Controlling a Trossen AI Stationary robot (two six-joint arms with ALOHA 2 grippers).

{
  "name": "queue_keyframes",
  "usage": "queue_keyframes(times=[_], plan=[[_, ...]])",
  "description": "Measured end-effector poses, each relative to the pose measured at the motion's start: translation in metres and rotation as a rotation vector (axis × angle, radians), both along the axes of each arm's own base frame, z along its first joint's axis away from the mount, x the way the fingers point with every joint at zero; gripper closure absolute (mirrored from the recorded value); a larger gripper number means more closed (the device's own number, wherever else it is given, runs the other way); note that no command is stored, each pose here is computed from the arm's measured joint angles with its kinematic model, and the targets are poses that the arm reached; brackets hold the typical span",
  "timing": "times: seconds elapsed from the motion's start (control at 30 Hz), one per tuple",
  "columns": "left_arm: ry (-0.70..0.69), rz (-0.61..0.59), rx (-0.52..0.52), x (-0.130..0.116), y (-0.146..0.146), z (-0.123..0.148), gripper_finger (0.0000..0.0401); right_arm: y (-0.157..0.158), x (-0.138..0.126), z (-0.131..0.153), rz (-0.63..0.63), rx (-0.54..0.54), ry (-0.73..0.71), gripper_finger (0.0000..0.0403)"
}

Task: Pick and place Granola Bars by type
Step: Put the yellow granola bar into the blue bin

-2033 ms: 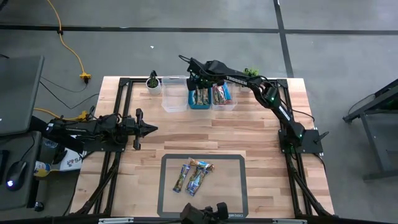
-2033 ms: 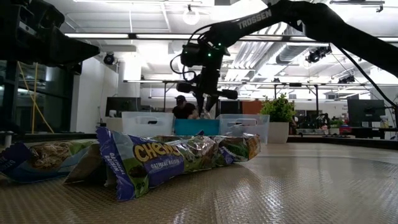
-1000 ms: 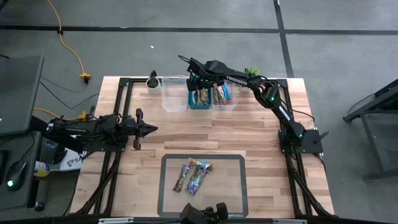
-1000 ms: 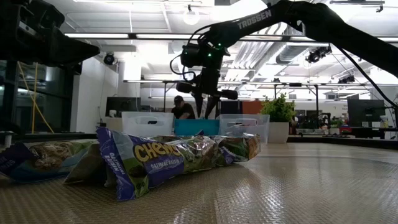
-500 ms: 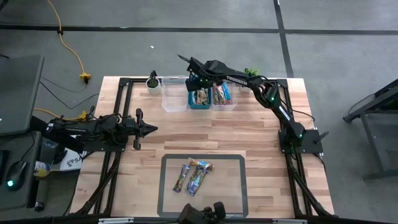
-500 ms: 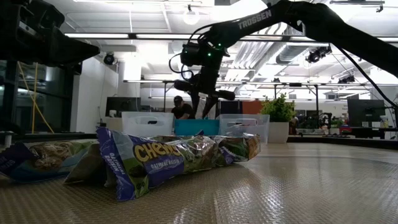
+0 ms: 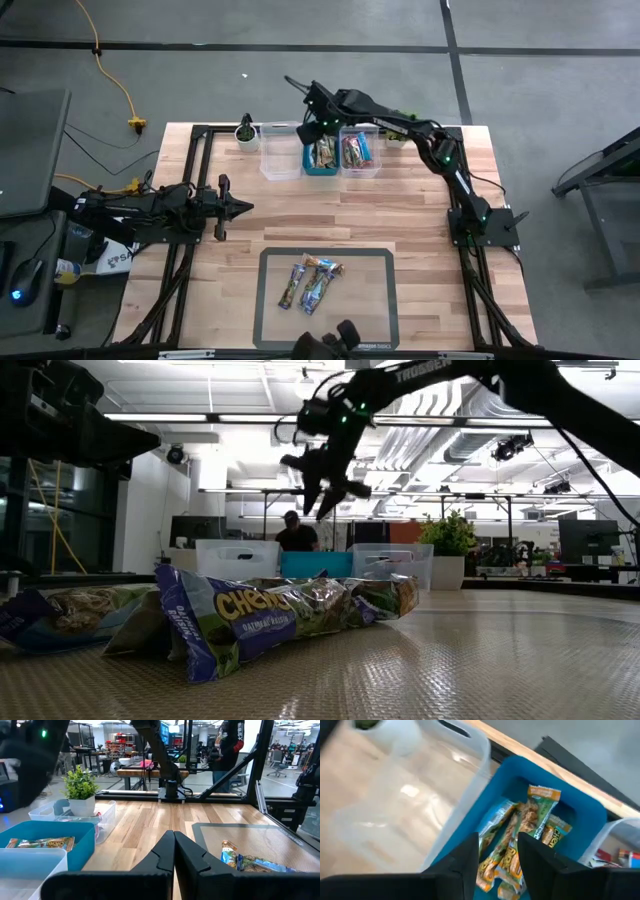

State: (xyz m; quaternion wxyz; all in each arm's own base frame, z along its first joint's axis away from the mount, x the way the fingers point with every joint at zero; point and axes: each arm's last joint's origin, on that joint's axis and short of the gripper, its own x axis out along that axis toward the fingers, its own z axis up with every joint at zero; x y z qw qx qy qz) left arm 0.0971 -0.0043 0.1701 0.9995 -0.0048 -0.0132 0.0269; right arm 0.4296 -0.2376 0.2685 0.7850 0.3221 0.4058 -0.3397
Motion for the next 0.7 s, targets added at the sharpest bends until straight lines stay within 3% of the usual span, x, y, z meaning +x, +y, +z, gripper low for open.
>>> queue_keyframes(times=[0.3,0.43,0.7], plan=[[0.0,0.0,0.0,0.0,0.0,0.0,0.04,0.034,-0.017,0.057,0.219,0.021,-0.095,0.0284],[0.0,0.0,0.0,0.0,0.0,0.0,0.04,0.058,-0.023,0.079,0.321,0.061,-0.146,0.0284],[0.001,0.0,0.0,0.0,0.0,0.0,0.04,0.114,-0.028,0.111,0.497,0.043,-0.181,0.0284]])
